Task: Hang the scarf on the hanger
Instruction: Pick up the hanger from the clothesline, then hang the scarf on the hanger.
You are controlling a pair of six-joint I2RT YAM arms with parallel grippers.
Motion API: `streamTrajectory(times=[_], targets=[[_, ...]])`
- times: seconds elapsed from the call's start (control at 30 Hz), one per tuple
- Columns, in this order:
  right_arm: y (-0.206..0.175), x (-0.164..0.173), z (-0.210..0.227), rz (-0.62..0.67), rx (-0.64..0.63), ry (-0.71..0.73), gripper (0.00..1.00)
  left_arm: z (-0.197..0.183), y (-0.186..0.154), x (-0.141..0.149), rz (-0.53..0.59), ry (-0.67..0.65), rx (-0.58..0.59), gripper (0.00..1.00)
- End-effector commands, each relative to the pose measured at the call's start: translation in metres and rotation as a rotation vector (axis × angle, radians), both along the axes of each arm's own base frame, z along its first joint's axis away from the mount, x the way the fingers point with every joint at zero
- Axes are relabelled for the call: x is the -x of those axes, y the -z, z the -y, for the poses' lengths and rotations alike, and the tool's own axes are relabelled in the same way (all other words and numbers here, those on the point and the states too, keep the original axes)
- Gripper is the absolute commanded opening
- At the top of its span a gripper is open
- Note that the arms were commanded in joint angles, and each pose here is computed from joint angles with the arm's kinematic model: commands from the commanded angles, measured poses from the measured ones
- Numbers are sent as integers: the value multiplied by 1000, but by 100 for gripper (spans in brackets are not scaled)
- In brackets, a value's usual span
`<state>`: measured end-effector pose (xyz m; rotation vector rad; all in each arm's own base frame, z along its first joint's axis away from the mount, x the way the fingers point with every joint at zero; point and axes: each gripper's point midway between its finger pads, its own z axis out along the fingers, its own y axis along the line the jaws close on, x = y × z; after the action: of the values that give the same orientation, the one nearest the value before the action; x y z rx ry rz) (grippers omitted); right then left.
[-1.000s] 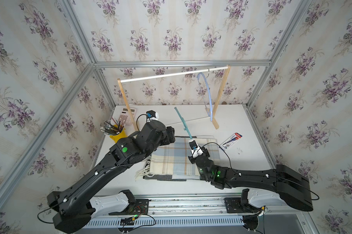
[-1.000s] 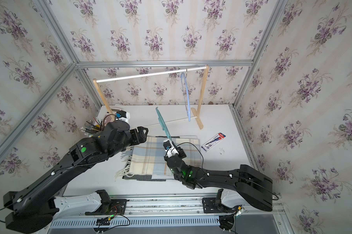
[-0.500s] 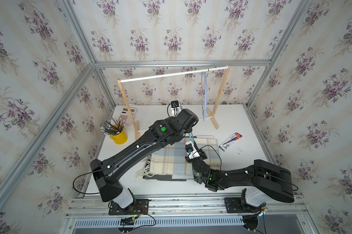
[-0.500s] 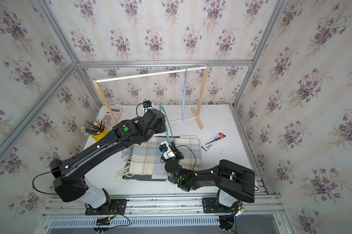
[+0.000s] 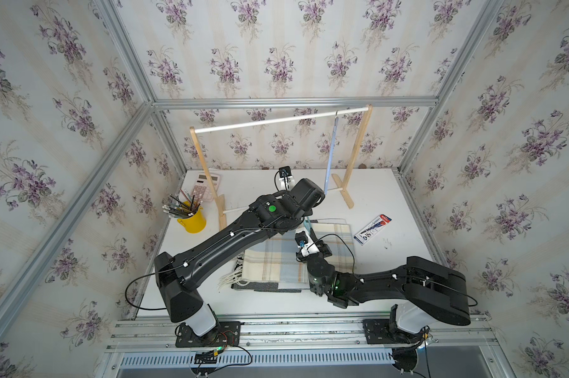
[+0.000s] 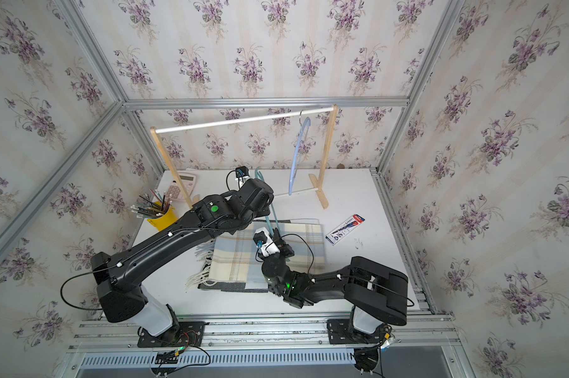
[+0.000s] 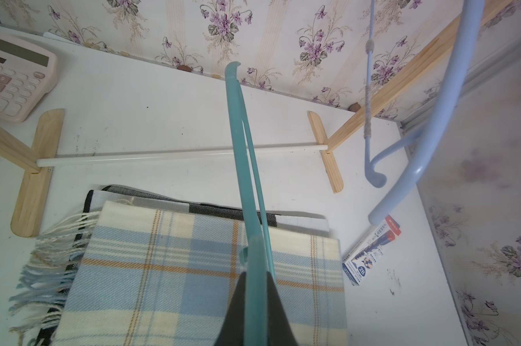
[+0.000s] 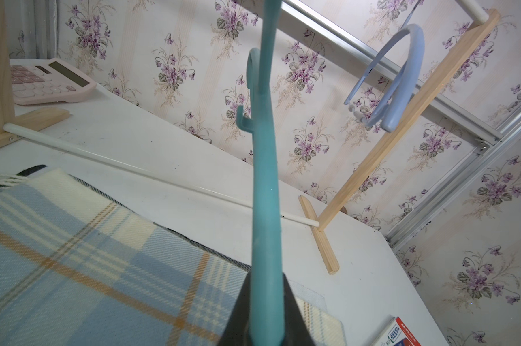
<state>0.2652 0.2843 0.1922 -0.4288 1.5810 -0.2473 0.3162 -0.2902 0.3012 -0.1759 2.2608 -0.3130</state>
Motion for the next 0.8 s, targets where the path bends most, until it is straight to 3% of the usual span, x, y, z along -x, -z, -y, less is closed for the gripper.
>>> streamTrajectory(times=[0.0,0.07,0.3,0.4,0.5,0.57,0.67,0.77], targets=[[0,3,-11,-91,-73,-62,70,-15,-5,1,25,-8,-65,0],[3,10,-21,-182,-87,-140,98,-23,-11,-1,46,-13,-81,0],[1,66,-28,-505,-192,-479,100,-46,-26,-5,55,85,-76,0],[3,64,3,-622,-290,-390,100,-53,-27,1,32,172,-50,0],[-3,52,40,-724,-526,-323,99,-52,-24,19,-9,289,41,0],[-10,42,66,-724,-701,-297,96,-48,-17,32,-50,344,91,0],[-1,18,126,-688,-871,-80,93,-38,1,49,-129,407,162,0],[36,4,175,-759,-958,99,90,-25,22,53,-175,428,242,0]])
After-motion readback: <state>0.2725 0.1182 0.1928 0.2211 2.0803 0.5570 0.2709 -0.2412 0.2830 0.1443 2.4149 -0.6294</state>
